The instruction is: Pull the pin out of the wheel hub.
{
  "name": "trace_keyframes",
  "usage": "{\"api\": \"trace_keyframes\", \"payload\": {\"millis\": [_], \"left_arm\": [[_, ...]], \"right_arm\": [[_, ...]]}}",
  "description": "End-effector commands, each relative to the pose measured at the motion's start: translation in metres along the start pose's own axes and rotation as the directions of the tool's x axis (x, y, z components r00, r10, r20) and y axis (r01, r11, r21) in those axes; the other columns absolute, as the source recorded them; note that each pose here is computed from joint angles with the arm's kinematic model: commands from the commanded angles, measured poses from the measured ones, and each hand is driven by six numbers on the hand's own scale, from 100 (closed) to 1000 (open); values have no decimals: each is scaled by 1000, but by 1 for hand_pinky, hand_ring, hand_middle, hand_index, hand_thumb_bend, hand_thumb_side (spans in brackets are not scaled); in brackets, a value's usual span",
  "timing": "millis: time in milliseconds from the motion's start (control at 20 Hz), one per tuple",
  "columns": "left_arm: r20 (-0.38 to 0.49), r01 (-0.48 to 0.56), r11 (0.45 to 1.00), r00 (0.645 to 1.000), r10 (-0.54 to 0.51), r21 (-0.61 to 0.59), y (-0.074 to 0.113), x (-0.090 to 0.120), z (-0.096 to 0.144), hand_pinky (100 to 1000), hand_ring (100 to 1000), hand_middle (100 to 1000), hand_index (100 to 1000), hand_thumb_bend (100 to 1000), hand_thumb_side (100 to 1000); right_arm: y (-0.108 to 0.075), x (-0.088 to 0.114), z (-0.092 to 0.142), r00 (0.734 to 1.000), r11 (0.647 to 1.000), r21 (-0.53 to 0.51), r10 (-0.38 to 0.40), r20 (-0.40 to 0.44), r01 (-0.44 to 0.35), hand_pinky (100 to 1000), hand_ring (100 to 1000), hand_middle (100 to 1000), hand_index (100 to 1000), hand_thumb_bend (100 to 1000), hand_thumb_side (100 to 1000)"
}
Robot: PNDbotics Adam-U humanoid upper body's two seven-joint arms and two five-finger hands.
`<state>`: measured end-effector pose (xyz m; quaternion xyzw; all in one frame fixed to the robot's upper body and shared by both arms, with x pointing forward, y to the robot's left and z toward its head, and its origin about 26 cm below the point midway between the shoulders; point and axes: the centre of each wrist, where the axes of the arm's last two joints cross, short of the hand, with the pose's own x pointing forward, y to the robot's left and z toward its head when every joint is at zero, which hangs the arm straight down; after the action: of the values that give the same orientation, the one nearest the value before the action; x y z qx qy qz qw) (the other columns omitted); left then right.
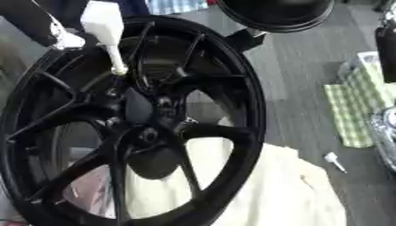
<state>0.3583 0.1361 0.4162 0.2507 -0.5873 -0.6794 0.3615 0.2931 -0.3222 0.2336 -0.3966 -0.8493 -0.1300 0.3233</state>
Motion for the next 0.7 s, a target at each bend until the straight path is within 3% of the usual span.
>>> {"api": "trace_keyframes", "payload": {"millis": [50,200,350,500,700], "left_arm": [[-45,-58,998,997,59,22,25,1,26,684,561,344,507,100,188],[-55,-88,992,994,93,88,38,-8,43,683,554,336,507,100,189],[-86,-164,967,979,184,194,50,-33,65,683,548,329,508,100,195],[-137,-233,920,948,287,314,55,-71,90,688,543,323,510,100,206],[-275,-239,819,862,426,521,47,-138,132,697,544,326,519,100,206]], "right_arm": [[-4,6,-6,999,1000,-13,0,36,0,528,555,554,717,100,564],[-5,6,-6,999,1000,-14,7,39,-6,529,556,555,718,100,563],[-7,5,-7,999,1000,-18,18,43,-17,530,556,555,718,100,563],[-8,5,-8,998,999,-22,29,48,-28,531,557,556,718,100,562],[-11,4,-9,998,998,-39,41,56,-39,533,559,558,719,100,563]]}}
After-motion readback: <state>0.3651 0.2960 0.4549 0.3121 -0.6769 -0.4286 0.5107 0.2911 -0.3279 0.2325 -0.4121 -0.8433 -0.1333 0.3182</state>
